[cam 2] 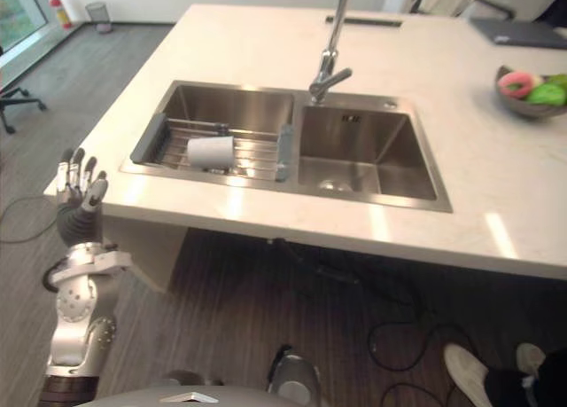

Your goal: Walk over to the sink, pick up the cup, carry it to the dishwasher, place the cup inside the dishwasher, then close the dishwasher door

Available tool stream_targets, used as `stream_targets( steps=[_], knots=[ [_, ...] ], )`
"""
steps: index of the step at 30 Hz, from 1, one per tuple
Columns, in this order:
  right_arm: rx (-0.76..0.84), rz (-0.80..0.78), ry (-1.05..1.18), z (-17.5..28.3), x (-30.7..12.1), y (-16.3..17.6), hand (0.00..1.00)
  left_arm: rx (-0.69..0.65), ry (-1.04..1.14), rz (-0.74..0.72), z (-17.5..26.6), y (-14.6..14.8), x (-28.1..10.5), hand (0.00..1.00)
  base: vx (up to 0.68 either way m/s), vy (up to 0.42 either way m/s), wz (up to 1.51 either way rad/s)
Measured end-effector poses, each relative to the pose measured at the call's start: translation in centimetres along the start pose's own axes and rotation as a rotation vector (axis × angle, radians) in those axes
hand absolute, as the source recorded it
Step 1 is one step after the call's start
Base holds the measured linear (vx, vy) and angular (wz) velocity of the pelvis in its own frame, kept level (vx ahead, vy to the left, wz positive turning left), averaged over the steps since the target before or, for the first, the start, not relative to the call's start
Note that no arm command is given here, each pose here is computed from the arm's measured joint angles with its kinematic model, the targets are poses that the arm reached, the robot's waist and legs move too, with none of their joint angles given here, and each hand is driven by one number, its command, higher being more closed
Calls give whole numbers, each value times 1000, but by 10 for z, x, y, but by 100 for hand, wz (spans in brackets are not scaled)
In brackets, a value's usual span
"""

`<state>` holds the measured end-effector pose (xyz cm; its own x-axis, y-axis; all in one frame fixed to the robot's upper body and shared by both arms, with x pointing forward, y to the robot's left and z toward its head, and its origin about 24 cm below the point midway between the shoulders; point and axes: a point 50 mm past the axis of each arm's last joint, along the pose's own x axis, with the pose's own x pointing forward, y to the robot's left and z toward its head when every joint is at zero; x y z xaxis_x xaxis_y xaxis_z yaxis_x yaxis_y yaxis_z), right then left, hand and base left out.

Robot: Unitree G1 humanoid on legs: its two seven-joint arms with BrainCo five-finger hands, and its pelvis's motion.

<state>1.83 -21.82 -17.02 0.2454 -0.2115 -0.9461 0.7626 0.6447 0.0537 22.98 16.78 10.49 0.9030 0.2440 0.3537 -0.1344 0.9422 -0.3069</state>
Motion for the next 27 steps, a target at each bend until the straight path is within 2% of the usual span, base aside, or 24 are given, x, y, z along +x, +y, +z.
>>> stream_targets(
  steps=[6,10,12,14,18,23,27],
  knots=[
    [75,6,29,-6,-2,-5,0,-8,24,-77,-6,-21,-3,0,154,-125,52],
    [41,32,29,3,-2,-9,0,-26,5,-111,-1,-27,-4,0,69,13,4],
    [30,26,1,12,-2,-13,0,-53,-25,-181,7,-38,-4,0,123,157,-23],
    [84,10,-34,19,-3,-19,0,-81,-29,-246,9,-48,-4,0,159,215,-12],
    [167,29,-13,10,0,-5,0,-87,-15,-337,10,-53,5,0,107,193,13],
    [266,-25,-17,6,-1,-13,0,-88,108,-521,-11,-77,-1,0,55,113,5],
    [280,-79,-22,6,-1,-21,0,-92,147,-586,-16,-87,-9,0,-16,43,-21]
  ],
)
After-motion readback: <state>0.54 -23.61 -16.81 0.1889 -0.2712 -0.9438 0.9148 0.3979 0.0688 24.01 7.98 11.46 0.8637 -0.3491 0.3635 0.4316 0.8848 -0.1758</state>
